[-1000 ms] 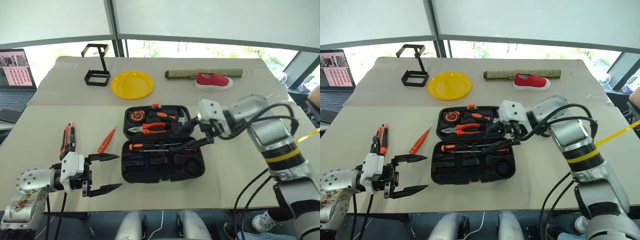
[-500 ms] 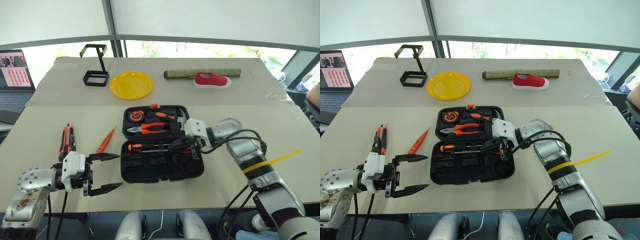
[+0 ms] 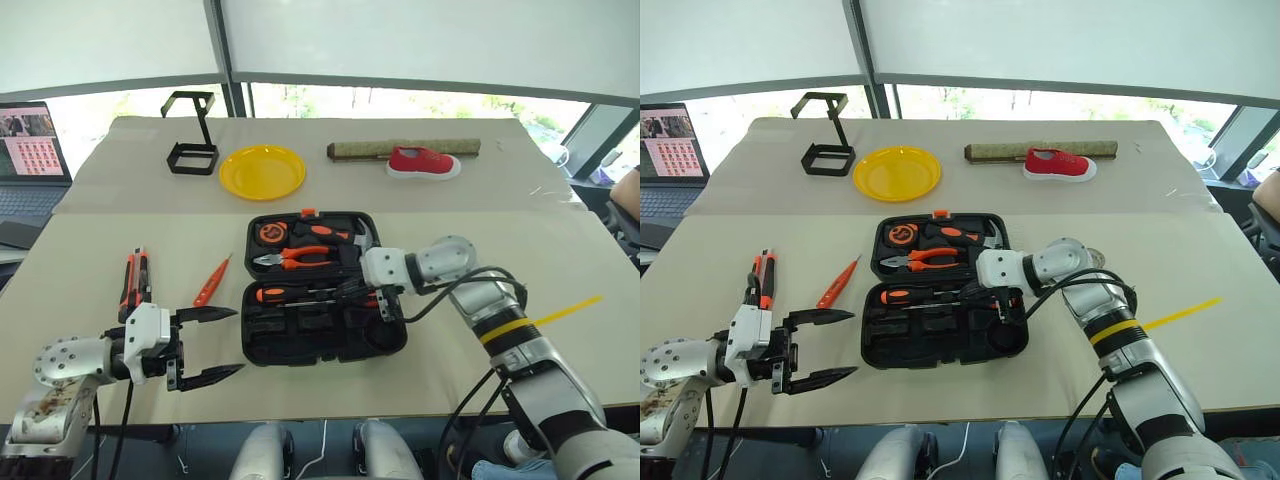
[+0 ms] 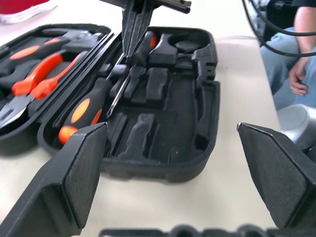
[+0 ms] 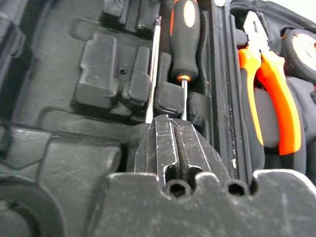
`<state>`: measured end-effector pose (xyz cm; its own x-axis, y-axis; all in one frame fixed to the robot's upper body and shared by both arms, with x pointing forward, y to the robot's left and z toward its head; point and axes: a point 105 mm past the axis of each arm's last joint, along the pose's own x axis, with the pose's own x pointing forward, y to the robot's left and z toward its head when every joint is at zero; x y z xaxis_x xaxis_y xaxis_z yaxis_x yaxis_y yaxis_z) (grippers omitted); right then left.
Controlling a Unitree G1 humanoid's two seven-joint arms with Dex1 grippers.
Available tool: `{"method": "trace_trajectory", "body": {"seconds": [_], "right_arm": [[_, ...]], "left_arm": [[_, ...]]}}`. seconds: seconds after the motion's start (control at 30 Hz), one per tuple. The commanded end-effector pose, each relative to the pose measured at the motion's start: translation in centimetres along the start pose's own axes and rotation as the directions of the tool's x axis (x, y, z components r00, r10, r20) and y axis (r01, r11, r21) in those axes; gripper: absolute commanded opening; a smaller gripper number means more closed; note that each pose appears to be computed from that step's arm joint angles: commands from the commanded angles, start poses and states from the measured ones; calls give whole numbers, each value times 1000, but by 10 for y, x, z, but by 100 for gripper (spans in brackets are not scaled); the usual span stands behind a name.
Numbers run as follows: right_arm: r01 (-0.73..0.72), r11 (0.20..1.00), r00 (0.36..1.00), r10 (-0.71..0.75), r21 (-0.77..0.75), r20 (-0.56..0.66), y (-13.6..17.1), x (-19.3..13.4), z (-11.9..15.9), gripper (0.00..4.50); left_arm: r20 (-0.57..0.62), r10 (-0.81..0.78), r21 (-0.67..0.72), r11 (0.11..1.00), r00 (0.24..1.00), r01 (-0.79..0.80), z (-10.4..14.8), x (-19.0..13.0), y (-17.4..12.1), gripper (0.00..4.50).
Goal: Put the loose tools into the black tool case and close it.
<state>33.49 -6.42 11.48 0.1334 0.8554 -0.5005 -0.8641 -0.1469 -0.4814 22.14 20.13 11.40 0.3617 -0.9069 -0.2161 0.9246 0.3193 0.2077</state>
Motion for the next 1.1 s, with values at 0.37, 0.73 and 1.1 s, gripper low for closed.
{"method": "trace_trajectory", "body": {"seconds": [0.37, 0.73, 1.1], "right_arm": [[274, 917, 866, -366, 289, 342, 17, -91, 42, 288], [376, 808, 734, -558, 453, 387, 66, -106, 26, 377], [403, 841, 675, -540, 361, 502, 37, -112, 73, 443]], "left_arm": [[-65, 528, -149, 834, 847, -532, -21, -92, 13, 450], [-333, 651, -297, 614, 682, -731, -44, -147, 12, 450], [-395, 536, -324, 679, 746, -659, -1, -38, 68, 450]]}}
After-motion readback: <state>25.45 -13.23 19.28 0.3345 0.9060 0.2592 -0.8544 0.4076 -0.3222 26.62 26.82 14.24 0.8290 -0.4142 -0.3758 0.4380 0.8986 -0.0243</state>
